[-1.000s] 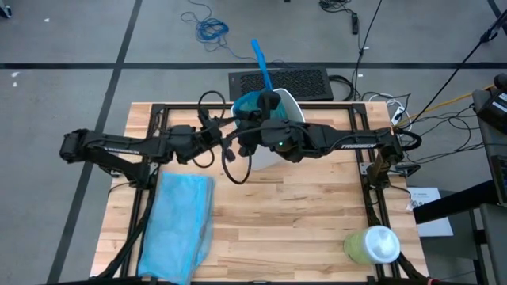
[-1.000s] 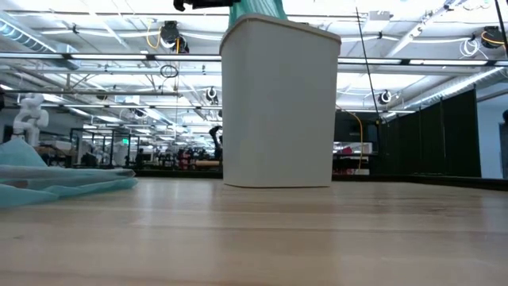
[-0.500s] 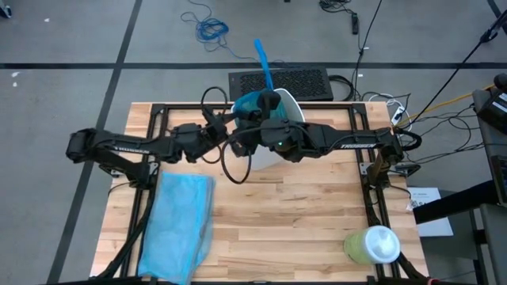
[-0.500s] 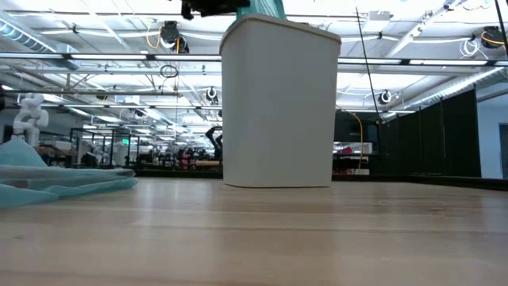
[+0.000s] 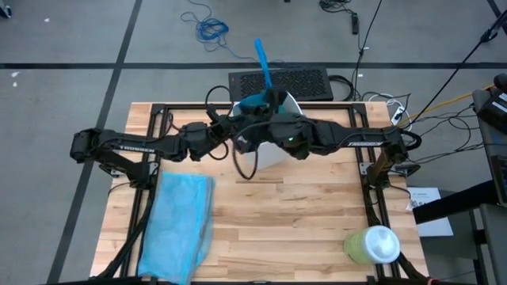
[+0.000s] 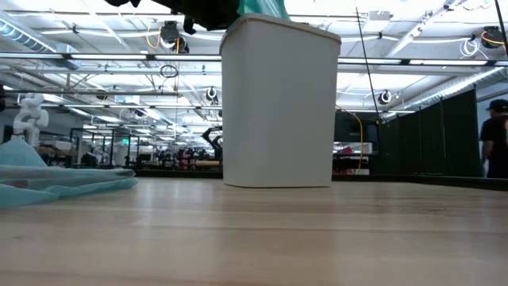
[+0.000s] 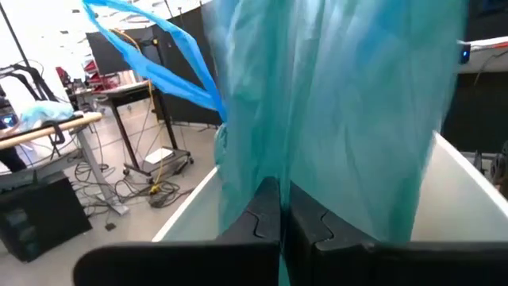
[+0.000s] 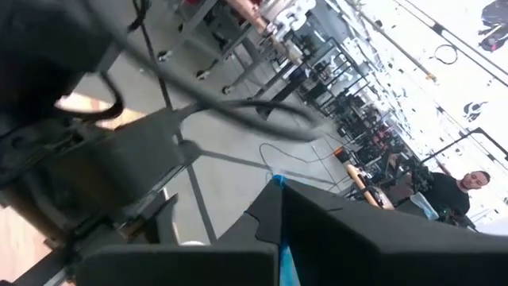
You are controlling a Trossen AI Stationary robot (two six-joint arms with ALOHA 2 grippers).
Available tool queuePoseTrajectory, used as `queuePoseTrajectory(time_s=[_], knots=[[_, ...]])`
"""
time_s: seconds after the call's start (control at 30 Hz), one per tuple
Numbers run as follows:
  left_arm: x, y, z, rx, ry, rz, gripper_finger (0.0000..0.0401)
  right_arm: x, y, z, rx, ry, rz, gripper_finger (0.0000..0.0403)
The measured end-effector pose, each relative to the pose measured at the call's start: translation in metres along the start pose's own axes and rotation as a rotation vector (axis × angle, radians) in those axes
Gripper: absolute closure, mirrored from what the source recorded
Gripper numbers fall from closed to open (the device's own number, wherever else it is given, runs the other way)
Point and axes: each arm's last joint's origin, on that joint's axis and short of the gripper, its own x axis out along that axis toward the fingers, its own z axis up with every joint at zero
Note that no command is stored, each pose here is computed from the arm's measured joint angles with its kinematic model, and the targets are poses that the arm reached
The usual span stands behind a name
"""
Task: Place trash/remove bag and relplace
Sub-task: Close the trash bag
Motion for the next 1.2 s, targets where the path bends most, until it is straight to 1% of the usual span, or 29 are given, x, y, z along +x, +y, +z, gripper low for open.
queuePoseTrajectory(time_s=[0.17, 0.4, 0.5, 0.57, 0.73, 0.9, 1.03, 1.13, 1.2], knots=[[0.000, 0.000, 0.000, 0.000, 0.001, 0.001, 0.0400, -0.009, -0.013, 0.003, 0.028, -0.023, -0.015, 0.0403], [0.000, 0.001, -0.006, 0.004, 0.039, 0.000, 0.0400, -0.021, -0.033, 0.008, 0.071, -0.073, -0.047, 0.0403], [0.000, 0.002, -0.011, -0.020, 0.044, 0.003, 0.0400, -0.022, -0.038, 0.009, 0.086, -0.104, -0.040, 0.0403], [0.000, 0.002, -0.014, -0.040, 0.048, -0.003, 0.0401, -0.023, -0.041, 0.011, 0.104, -0.137, -0.034, 0.0403], [-0.001, 0.002, -0.017, -0.021, 0.054, -0.017, 0.0401, -0.022, -0.045, 0.013, 0.113, -0.171, -0.034, 0.0403], [-0.001, 0.001, -0.013, 0.024, 0.009, -0.087, 0.0401, -0.021, -0.046, 0.013, 0.121, -0.187, -0.027, 0.0403], [-0.001, 0.000, -0.011, 0.016, -0.004, -0.098, 0.0401, -0.021, -0.048, 0.015, 0.117, -0.202, -0.040, 0.0403], [-0.001, 0.000, -0.010, -0.025, -0.012, -0.105, 0.0398, -0.020, -0.047, 0.013, 0.105, -0.188, -0.035, 0.0403], [-0.002, 0.000, -0.008, -0.049, -0.034, -0.134, 0.0388, -0.019, -0.048, 0.012, 0.105, -0.182, -0.035, 0.0403]])
